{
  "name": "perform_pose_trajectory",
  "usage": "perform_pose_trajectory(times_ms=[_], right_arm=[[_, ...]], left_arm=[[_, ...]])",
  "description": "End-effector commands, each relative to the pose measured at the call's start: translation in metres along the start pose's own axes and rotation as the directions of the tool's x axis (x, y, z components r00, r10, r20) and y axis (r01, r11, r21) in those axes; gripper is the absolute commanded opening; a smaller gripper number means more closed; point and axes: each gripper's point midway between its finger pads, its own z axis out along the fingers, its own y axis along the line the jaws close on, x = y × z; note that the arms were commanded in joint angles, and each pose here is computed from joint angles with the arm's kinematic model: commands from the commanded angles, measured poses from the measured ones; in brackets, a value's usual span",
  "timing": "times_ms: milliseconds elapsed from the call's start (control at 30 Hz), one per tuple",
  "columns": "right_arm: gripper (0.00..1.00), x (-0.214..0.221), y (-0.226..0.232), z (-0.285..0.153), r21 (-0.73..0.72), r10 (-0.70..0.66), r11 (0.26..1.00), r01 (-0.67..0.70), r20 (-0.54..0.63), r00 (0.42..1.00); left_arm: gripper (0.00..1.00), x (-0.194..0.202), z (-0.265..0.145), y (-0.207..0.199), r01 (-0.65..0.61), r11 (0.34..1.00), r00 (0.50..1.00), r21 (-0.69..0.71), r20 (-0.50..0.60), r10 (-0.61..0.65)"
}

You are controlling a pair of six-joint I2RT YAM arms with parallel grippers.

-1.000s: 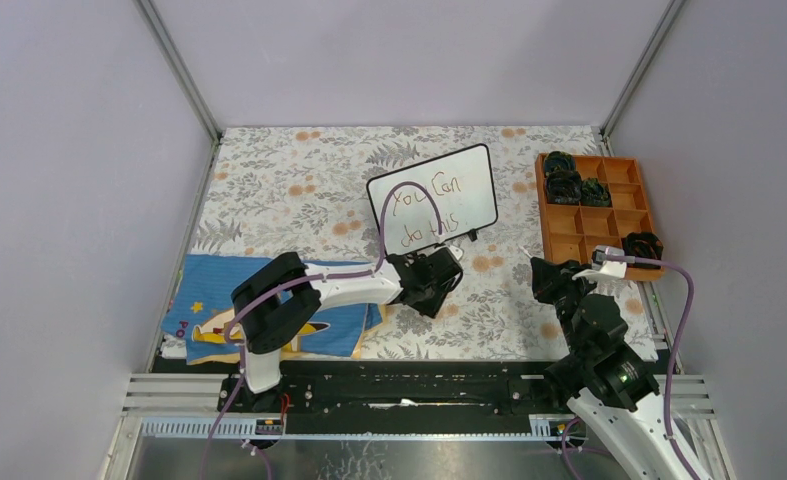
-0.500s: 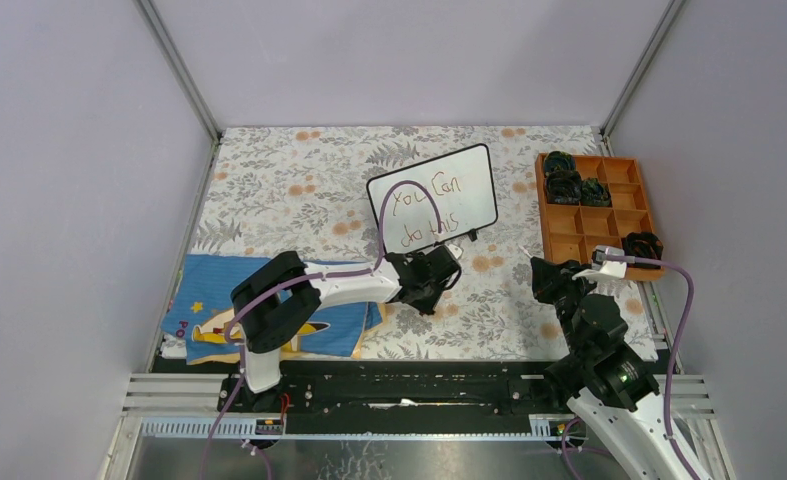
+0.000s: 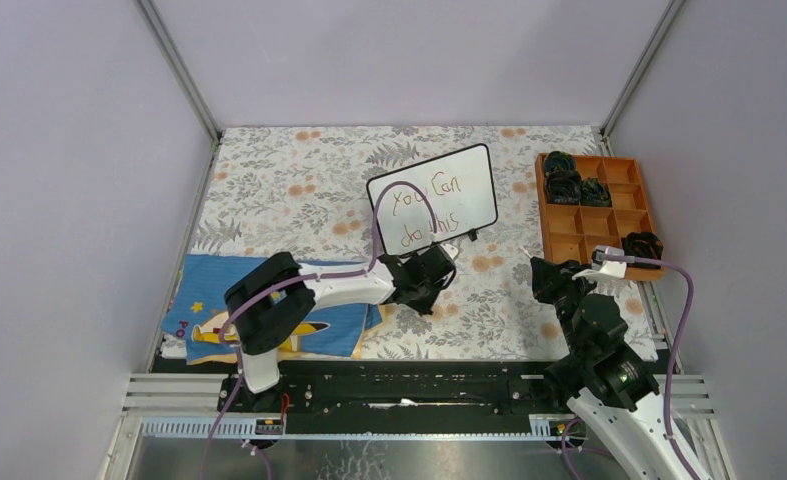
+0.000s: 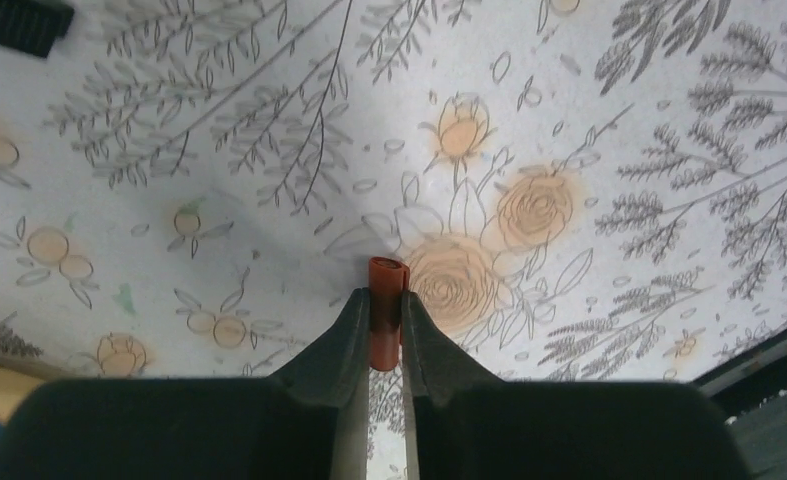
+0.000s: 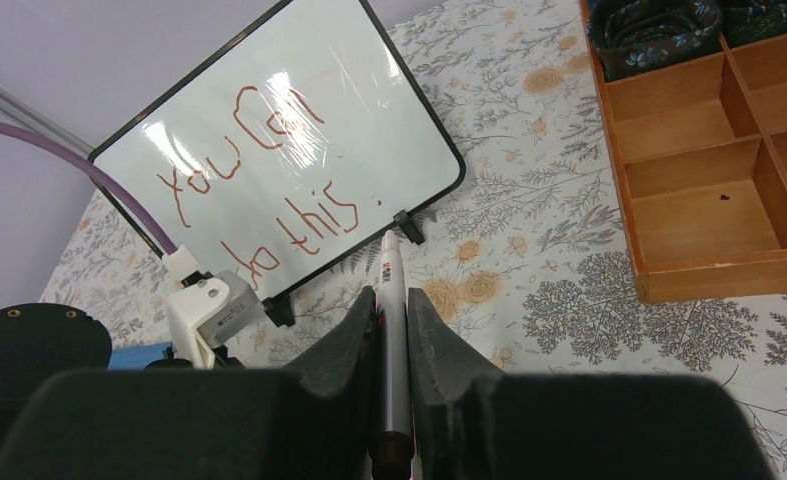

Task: Write a sentence on the whiteboard
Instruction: Close the whiteboard marker at the center of the board.

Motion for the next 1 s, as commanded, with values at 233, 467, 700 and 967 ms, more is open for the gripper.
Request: perform_pose_trajectory(times_ms=[233, 467, 700, 967], right_arm=[[0.0, -0.036, 0.025, 0.003, -0.077, 0.02, 0.997, -0.013, 0.085, 0.996], [0.0, -0.092, 0.09, 0.018, -0.266, 0.071, 0.964, -0.021, 0.178, 0.981], [0.0, -0.151, 0.159, 0.032, -0.433, 0.136, 0.902, -0.009, 0.263, 0.955], [0.0, -0.173, 0.264, -0.006, -0.536, 0.065, 0.818, 0.207, 0.444, 0.894]], left_arm=[[0.0, -0.069, -0.094, 0.02, 0.17, 0.978, 0.925, 0.122, 0.322, -0.201], [0.0, -0.141, -0.204, 0.048, 0.212, 0.914, 0.717, 0.346, 0.581, -0.386], [0.0, -0.177, -0.301, 0.068, 0.164, 0.832, 0.452, 0.531, 0.709, -0.542], [0.0, -0.182, -0.38, 0.09, 0.098, 0.706, 0.148, 0.702, 0.691, -0.708]])
